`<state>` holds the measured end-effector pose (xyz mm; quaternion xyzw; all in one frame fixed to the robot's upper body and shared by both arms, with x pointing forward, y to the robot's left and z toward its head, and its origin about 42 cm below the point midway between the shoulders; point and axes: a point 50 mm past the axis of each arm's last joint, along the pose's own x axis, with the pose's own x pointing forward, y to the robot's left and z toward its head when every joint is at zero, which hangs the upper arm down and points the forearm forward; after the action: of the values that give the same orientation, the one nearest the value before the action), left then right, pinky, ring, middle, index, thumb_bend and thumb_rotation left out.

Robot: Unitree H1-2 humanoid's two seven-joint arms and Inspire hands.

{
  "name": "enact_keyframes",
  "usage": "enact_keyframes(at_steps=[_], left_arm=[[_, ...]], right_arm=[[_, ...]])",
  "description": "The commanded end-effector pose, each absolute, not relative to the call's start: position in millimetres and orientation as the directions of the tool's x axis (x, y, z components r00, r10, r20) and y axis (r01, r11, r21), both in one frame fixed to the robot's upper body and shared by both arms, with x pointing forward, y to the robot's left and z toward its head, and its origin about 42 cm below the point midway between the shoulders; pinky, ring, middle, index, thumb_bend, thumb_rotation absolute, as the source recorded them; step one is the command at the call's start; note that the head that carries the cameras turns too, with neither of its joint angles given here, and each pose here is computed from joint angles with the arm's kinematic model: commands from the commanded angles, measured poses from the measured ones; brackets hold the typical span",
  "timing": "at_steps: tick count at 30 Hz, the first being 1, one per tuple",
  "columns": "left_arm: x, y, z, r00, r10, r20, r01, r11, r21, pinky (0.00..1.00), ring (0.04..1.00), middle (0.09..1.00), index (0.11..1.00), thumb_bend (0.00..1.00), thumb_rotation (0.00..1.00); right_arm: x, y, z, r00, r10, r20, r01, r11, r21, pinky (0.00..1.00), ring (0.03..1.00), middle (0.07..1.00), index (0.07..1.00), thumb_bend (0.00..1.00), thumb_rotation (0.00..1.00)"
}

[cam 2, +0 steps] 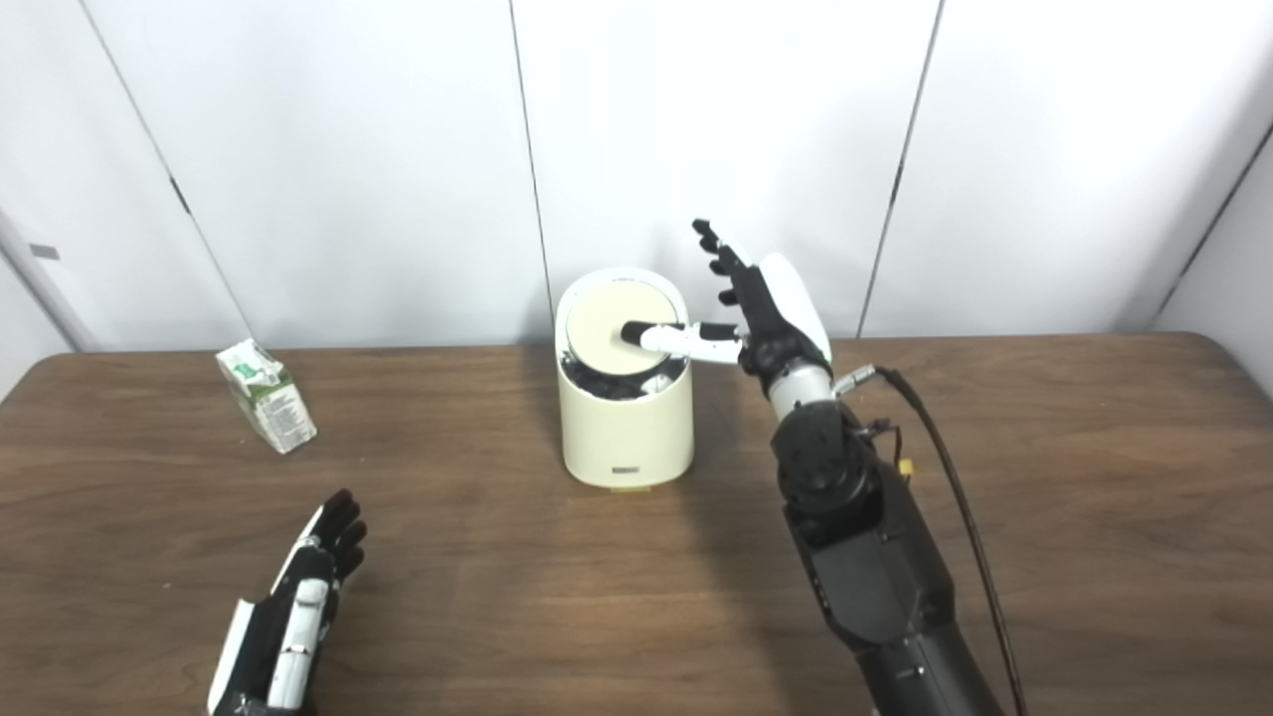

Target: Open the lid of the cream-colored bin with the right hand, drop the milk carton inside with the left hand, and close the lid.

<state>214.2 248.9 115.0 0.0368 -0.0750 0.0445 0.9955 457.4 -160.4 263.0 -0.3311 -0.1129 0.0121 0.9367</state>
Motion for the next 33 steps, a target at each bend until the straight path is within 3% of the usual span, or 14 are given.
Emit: enact_keyframes(at_steps=[1,9,13,26,33], left_arm=[[203.1,247.6,119.8,0.980,0.084,0.181,-0.100,0.992,0.077,0.95,0.948,0.961,0.979,0.39,0.91],[201.9,246.6,120.4,0.979,0.083,0.184,-0.101,0.991,0.090,0.95,0.944,0.957,0.974,0.41,0.90],[201.3,245.9,121.2,0.981,0.078,0.180,-0.101,0.987,0.121,0.94,0.942,0.959,0.975,0.45,0.94],[201.0,244.6,122.4,0.980,0.084,0.178,-0.105,0.988,0.114,0.95,0.943,0.960,0.977,0.46,0.90],[202.5,247.9,122.6,0.977,0.075,0.201,-0.105,0.984,0.141,0.94,0.939,0.951,0.972,0.50,0.89]], right_arm=[[464.2,-151.3,298.2,0.939,0.132,0.318,0.101,0.777,-0.621,0.76,0.876,0.911,0.920,0.83,0.43],[466.6,-148.1,295.7,0.937,0.156,0.313,0.093,0.752,-0.652,0.76,0.878,0.910,0.921,0.83,0.41],[467.2,-149.6,295.9,0.936,0.170,0.307,0.083,0.743,-0.664,0.78,0.885,0.912,0.921,0.84,0.37],[462.7,-148.2,295.3,0.928,0.219,0.301,0.068,0.696,-0.715,0.79,0.892,0.905,0.915,0.90,0.24],[460.6,-143.3,297.8,0.917,0.226,0.329,0.135,0.600,-0.789,0.82,0.907,0.909,0.909,0.88,0.21]])
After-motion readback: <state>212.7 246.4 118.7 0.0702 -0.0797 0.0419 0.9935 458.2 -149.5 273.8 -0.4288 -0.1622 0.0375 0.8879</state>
